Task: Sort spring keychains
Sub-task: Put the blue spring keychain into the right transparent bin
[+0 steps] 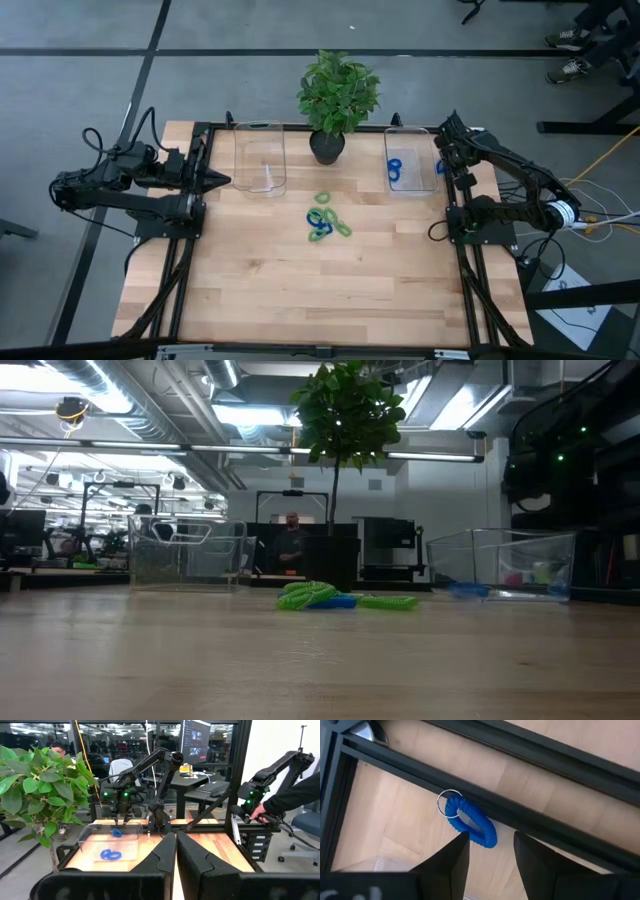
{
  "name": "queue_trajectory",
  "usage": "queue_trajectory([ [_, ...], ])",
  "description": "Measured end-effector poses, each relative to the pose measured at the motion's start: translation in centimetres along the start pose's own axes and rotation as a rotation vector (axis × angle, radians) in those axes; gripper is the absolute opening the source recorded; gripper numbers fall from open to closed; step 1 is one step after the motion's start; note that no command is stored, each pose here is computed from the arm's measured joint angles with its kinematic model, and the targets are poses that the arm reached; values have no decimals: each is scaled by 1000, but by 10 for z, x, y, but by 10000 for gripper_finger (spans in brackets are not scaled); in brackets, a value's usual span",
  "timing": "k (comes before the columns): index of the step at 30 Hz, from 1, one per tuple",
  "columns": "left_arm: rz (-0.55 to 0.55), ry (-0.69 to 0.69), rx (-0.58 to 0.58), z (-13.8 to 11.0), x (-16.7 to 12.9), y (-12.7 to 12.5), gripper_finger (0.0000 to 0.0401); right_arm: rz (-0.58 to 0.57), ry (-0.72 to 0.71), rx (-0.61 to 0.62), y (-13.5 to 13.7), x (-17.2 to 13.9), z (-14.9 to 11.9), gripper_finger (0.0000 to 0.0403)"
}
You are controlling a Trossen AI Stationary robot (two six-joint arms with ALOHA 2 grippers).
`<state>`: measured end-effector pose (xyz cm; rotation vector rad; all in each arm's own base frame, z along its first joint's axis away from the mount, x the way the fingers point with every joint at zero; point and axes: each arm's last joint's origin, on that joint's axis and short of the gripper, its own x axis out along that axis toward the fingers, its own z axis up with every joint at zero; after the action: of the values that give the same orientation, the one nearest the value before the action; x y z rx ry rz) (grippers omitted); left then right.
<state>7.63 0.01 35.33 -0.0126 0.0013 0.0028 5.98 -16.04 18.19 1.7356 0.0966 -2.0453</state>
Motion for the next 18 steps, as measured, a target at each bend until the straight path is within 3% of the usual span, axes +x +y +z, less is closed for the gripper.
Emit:
queue_trajectory([
  [6,0,0,0,0,0,0,9,-5,-57,-148,0,0,2,152],
  [18,0,0,0,0,0,0,11,-64,-40,-198,4,12,-5,152],
])
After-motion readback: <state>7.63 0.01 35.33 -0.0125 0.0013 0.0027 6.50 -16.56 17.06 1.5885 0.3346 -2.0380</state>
